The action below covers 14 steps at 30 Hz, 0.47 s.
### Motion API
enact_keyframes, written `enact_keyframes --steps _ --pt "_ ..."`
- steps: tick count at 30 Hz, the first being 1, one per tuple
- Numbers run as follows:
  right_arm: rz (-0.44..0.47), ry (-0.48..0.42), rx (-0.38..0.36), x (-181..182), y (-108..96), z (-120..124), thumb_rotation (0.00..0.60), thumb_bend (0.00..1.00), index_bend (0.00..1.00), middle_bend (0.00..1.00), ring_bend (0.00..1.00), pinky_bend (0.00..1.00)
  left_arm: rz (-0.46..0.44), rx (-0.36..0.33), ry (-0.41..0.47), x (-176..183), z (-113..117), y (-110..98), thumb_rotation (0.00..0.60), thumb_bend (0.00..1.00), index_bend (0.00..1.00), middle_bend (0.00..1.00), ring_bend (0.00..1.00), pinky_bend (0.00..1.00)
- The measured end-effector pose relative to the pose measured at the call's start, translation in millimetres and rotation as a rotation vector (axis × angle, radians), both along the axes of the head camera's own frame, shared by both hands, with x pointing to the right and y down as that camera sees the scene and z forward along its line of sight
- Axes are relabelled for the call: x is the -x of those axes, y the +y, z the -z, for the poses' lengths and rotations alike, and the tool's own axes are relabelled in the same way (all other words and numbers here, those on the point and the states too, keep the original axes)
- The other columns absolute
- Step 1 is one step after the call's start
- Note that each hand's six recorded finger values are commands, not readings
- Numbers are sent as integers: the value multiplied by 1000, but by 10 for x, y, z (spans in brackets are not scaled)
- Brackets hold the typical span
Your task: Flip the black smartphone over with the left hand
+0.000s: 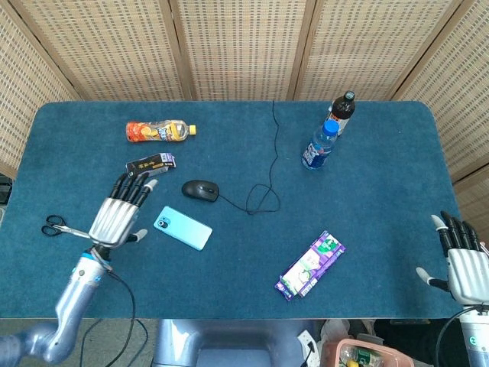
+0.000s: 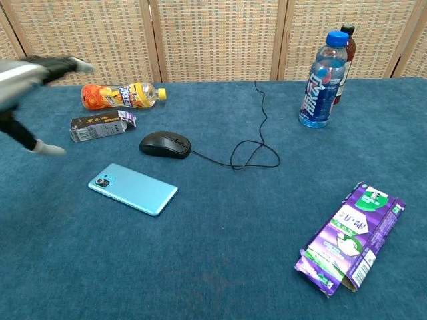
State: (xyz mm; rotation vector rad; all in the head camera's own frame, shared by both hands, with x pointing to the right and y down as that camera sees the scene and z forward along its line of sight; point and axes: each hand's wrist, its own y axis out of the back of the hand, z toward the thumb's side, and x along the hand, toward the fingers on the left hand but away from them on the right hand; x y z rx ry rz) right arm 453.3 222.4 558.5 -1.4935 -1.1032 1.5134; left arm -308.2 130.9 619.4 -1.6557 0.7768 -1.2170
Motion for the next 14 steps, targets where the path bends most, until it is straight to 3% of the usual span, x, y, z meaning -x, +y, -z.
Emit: enact_keyframes --steps 5,10,14 --pt "7 4 -6 16 2 16 600 0 0 0 0 0 105 -43 53 661 343 222 600 0 0 0 0 0" --pt "18 -2 -24 57 8 71 600 0 0 0 0 0 227 -1 78 1288 547 617 600 0 0 0 0 0" --pt "23 -1 -31 71 8 99 600 0 0 0 0 0 246 9 62 1497 605 726 600 0 0 0 0 0"
